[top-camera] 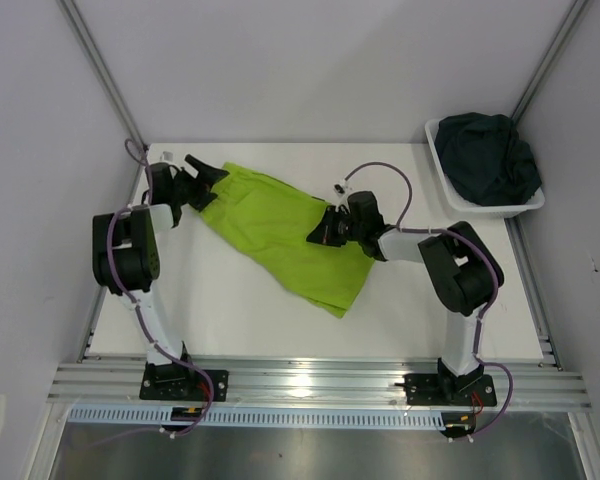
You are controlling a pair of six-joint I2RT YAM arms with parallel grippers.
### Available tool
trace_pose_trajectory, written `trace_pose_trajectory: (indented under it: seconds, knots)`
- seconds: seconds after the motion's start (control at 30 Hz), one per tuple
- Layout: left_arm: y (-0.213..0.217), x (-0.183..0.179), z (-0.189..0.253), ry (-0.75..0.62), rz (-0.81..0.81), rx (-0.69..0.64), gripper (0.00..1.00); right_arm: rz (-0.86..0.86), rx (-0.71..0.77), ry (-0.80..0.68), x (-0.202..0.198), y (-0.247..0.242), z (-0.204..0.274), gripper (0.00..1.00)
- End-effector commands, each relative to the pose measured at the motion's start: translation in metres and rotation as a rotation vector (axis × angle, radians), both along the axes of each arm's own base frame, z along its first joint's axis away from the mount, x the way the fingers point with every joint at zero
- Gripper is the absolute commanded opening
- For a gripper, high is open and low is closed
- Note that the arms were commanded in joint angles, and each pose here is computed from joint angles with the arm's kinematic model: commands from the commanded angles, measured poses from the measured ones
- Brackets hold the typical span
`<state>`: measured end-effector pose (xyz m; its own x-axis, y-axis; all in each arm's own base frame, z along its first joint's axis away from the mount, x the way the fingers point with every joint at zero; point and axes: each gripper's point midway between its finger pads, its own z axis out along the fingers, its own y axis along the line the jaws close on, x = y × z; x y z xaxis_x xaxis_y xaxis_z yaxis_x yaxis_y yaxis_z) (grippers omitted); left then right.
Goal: Fold and stack the shorts
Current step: Fold the shorts
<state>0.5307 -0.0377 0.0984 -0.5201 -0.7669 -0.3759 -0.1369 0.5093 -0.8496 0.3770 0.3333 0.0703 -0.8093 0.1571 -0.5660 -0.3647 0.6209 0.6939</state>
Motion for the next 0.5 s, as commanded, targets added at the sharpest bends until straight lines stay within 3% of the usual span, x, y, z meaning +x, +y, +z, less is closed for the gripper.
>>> trace_pose_trajectory:
  seconds: [0.0, 0.2, 0.23, 0.27, 0.33, 0.47]
  knots:
    - [-0.003, -0.015, 0.080, -0.178, -0.015, 0.096, 0.99, 0.104, 0.021, -0.090, -0.005, 0.024, 0.020, 0.04]
    - [0.013, -0.056, 0.083, -0.087, 0.062, 0.159, 0.99, 0.208, -0.079, -0.161, -0.018, 0.061, 0.023, 0.35]
    - [0.014, -0.063, 0.075, -0.077, 0.064, 0.162, 0.99, 0.227, -0.132, -0.159, -0.023, 0.062, 0.016, 0.49]
    - [0.015, -0.069, 0.067, -0.059, 0.070, 0.169, 0.99, 0.229, -0.160, -0.173, -0.024, 0.065, 0.016, 0.54]
    - [0.021, -0.076, 0.060, -0.046, 0.095, 0.197, 0.99, 0.230, -0.254, -0.211, -0.026, 0.072, 0.016, 0.61]
    - [0.029, -0.081, 0.039, -0.008, 0.107, 0.156, 0.99, 0.232, -0.433, -0.257, -0.025, 0.074, 0.013, 0.63]
